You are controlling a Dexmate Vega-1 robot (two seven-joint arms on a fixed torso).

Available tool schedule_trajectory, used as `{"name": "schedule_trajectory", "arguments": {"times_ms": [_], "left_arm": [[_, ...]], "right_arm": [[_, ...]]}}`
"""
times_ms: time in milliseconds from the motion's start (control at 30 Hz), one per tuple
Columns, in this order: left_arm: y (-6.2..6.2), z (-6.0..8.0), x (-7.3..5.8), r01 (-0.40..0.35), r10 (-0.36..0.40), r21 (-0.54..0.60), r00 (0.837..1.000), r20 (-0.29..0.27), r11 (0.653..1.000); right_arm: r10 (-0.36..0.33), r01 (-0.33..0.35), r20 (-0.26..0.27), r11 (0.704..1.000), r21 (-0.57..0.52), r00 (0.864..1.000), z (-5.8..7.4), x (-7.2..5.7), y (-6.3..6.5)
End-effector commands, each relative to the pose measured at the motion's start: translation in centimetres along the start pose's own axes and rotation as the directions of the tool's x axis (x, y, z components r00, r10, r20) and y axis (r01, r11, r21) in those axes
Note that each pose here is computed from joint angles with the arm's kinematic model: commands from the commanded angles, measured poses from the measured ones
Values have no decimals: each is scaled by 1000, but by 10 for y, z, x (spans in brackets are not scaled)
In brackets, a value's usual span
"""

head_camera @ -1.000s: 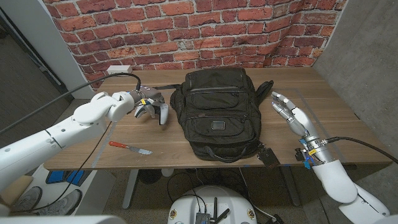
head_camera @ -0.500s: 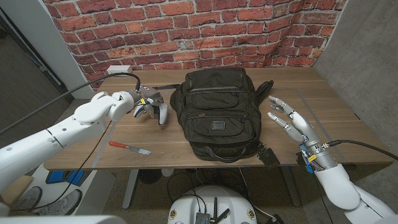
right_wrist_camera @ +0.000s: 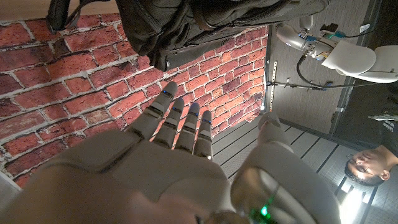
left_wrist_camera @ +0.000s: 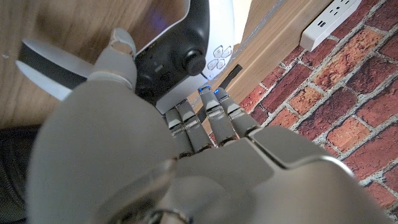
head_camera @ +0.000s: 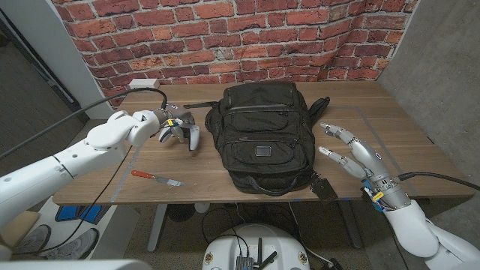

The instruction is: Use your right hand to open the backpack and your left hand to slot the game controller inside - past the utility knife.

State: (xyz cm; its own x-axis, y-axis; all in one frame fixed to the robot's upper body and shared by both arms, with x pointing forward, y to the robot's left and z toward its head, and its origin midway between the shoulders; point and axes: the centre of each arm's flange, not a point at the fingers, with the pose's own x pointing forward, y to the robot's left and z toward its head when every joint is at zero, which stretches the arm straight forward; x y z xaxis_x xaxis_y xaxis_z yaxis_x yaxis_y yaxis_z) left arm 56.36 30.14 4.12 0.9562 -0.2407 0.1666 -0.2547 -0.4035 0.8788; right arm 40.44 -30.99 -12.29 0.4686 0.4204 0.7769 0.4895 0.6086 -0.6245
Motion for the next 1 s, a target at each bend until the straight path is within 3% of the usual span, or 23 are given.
{"name": "schedule_trajectory", "arguments": {"times_ms": [33, 467, 1000], "left_arm": [[-4, -2, -5, -5, 4, -13, 1000, -8, 1000], [-7, -4, -8, -2, 1, -28, 1000, -21, 1000], [-11, -6, -6, -9, 8, -47, 1000, -28, 999]], "right_arm": [[56, -48, 67, 992, -115, 996, 6, -1, -2], [133, -108, 102, 968, -225, 986, 10, 1, -4], [215, -180, 71, 925, -334, 974, 18, 6, -2]]}}
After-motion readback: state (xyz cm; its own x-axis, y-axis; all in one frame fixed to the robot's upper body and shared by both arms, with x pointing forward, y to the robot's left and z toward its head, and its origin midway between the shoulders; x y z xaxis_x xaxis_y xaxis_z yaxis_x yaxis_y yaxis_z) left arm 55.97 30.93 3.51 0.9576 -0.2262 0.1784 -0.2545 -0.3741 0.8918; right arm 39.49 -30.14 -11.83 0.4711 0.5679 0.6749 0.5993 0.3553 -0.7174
